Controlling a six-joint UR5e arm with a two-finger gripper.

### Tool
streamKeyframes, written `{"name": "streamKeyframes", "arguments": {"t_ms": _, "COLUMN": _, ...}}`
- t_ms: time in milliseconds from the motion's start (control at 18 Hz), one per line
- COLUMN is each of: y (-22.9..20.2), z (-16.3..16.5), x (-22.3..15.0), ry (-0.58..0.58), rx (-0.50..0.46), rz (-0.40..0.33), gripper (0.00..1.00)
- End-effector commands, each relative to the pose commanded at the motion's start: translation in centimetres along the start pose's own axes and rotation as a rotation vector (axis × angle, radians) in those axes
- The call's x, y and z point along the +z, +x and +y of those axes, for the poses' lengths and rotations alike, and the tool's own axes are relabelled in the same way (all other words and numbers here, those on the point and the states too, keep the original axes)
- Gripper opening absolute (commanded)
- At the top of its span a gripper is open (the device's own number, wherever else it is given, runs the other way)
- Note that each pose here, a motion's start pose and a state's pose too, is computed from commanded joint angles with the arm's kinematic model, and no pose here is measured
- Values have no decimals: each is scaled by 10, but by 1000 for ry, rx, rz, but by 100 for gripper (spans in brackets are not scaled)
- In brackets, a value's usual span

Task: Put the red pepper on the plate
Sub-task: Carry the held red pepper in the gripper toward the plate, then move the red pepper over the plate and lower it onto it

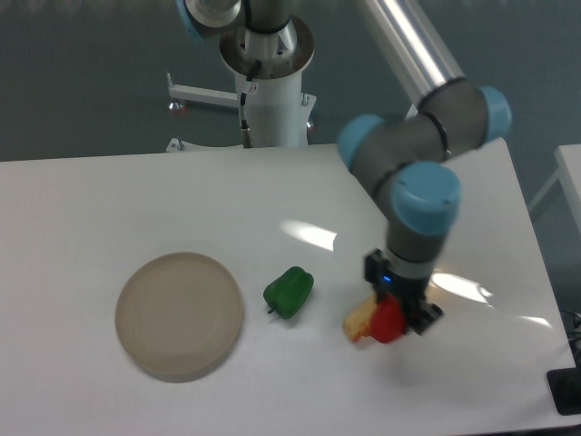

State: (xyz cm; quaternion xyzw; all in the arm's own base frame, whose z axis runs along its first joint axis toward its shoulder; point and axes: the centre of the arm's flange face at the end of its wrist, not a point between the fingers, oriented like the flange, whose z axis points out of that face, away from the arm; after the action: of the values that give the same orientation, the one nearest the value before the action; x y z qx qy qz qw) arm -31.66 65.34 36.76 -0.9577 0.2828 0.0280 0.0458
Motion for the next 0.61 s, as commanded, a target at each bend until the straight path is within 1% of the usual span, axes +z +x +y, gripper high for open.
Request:
{"name": "streamKeyframes", "arguments": {"t_ms": 333, "y": 67, "z": -59, "x": 6, "ry": -11, "rx": -123, "rz": 36, "gripper": 44}}
{"name": "streamKeyframes", "arguments": {"t_ms": 444, "y": 90, "z": -79, "x": 8, "ry": -11, "rx": -187, "rz": 44, "gripper": 44}}
{"name": "streamKeyframes", "arguments": {"t_ms": 611, "y": 113, "z": -101, "x": 17, "ry": -21, "rx": -262, "rz": 58, "gripper": 44}}
